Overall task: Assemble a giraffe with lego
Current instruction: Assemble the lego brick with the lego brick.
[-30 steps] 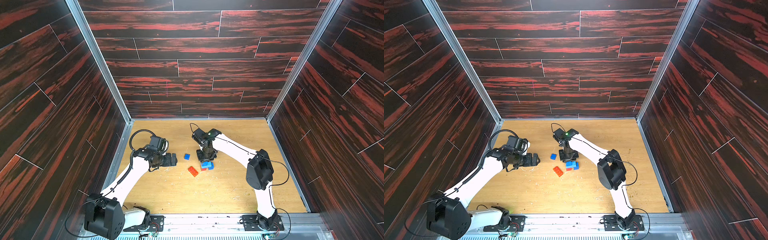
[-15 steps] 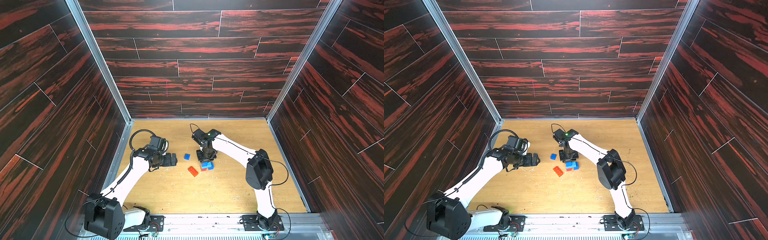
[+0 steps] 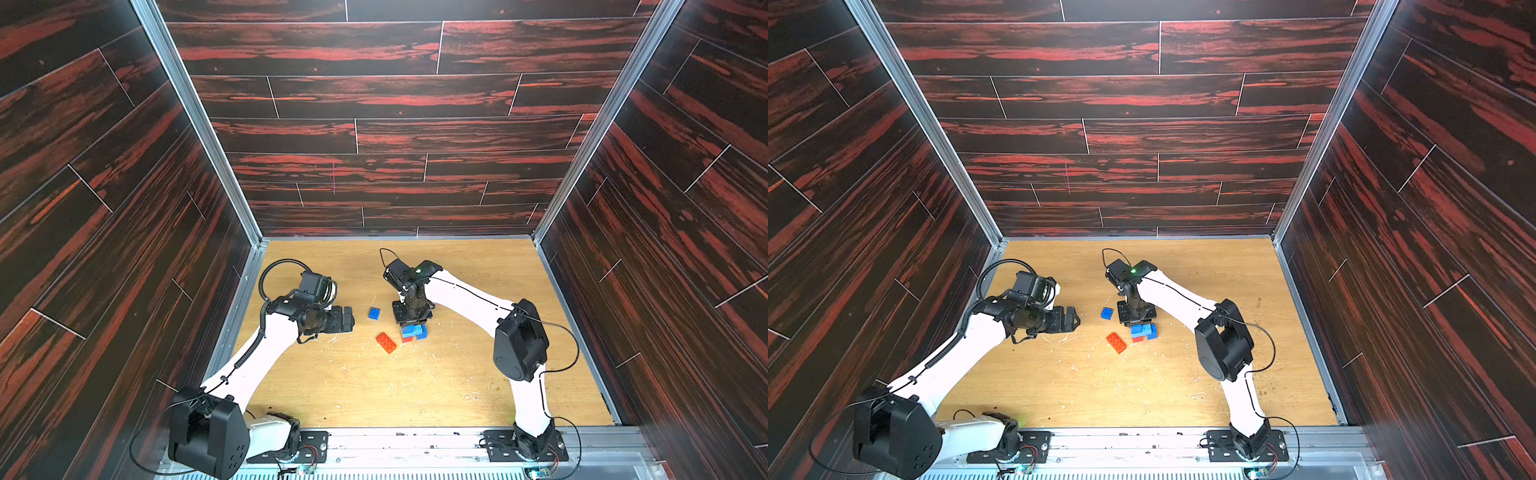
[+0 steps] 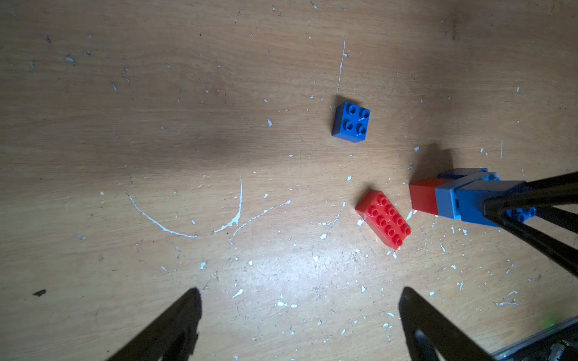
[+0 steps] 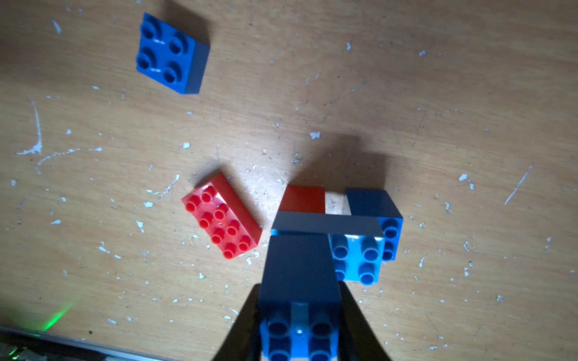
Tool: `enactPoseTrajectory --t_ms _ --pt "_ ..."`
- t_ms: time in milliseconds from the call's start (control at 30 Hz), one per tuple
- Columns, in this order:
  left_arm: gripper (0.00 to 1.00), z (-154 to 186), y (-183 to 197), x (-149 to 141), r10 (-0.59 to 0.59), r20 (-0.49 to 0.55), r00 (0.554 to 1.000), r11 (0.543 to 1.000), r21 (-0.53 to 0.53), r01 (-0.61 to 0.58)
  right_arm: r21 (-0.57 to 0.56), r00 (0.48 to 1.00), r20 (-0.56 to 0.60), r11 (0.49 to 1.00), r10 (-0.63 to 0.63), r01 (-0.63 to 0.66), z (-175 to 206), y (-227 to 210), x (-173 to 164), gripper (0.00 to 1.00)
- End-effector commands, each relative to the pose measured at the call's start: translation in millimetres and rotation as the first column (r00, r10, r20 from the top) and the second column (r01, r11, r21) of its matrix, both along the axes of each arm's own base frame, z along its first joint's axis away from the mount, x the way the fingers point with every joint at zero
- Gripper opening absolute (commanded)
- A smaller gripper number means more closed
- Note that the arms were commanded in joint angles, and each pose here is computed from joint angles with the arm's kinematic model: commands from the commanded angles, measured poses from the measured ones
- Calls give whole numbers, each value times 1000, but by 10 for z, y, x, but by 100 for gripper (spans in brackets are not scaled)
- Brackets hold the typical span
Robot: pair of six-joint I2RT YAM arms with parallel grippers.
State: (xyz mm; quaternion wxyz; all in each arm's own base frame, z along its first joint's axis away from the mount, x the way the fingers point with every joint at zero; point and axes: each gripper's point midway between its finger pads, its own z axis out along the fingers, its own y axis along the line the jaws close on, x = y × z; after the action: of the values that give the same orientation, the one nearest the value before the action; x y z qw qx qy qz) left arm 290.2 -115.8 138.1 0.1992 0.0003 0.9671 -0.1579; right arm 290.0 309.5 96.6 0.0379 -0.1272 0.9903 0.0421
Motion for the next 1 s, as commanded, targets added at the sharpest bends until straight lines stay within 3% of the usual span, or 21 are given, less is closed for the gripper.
enactPoseTrajectory --t_ms 0,533,967 --pt "100 35 24 -72 -10 2 1000 1000 13 10 -51 998 -64 998 27 -31 -159 -78 -162 17" --pt "100 23 25 -66 -6 -3 1000 1000 15 6 -178 995 -95 982 41 -57 -370 -268 -234 15" --pt "100 20 18 -63 -8 -6 1000 1000 12 8 -218 992 -122 974 36 -62 -515 -323 -285 14"
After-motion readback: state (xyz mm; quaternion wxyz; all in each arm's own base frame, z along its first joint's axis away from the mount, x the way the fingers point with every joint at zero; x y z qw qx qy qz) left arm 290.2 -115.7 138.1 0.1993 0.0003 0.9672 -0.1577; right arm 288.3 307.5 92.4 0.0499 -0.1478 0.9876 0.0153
